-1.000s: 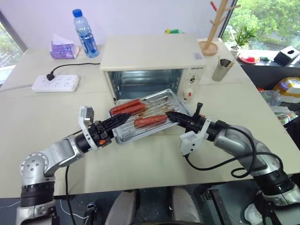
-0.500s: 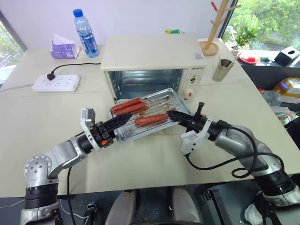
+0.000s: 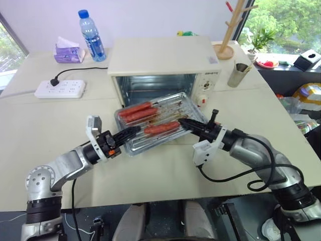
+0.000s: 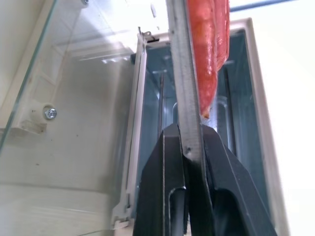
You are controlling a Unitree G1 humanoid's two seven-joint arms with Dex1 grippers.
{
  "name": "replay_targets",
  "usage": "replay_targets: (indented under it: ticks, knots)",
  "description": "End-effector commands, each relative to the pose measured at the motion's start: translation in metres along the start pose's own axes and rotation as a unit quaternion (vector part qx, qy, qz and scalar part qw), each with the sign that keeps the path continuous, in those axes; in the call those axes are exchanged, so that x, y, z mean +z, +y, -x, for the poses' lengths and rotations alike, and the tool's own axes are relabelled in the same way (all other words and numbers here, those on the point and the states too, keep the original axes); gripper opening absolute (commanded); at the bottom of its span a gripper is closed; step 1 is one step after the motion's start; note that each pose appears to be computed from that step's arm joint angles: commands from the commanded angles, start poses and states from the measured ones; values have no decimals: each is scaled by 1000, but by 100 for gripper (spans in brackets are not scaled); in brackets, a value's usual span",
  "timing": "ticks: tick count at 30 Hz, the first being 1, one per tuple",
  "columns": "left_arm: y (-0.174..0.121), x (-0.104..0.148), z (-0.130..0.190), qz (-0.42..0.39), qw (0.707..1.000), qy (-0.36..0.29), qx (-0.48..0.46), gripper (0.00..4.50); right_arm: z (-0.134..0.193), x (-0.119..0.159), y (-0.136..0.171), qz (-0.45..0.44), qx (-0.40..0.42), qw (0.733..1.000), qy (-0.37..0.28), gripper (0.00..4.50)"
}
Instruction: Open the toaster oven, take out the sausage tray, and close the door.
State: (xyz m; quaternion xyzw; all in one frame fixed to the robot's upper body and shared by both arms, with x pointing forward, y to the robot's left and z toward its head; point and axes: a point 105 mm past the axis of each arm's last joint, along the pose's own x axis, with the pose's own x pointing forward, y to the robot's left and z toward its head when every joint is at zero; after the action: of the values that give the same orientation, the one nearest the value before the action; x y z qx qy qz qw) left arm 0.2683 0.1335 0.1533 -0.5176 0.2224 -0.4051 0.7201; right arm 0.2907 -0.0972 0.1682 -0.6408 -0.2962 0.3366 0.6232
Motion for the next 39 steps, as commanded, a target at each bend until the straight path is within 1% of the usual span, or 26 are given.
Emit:
replay_targets:
  ticks: [1,9,16,19,21,23,27,30,34,37,39]
  knots:
    - [-13,2,-1,-15,1000,7,-27,6,4,3,-19,8,-38,999,-5,0]
    - [-12,1,2,-13,999,12,-29,6,5,1,-21,10,-39,999,-2,0]
    - [-5,2,14,-3,1000,1,-17,6,14,2,-18,-4,-12,1000,-6,0]
    - [-4,0,19,0,1000,0,-15,0,18,0,-21,-16,-12,1000,-1,111]
    - [-3,0,20,2,1000,-6,-16,0,18,-1,-19,-16,-1,1000,3,206]
    - [-3,0,20,5,1000,-13,-19,0,19,-1,-16,-17,10,1000,4,311]
    - [-2,-1,20,10,1000,-20,-20,0,24,1,-13,-26,15,1000,0,311]
    - [0,-1,24,11,999,-32,-14,0,34,-1,-13,-60,16,998,4,311]
    - [1,4,41,4,997,-73,5,0,56,-3,-13,-106,28,994,-1,311]
    - [1,8,57,-5,993,-115,20,0,67,-15,-14,-171,19,985,22,311]
    - [0,9,71,-11,988,-148,34,0,72,-31,-8,-228,11,972,49,311]
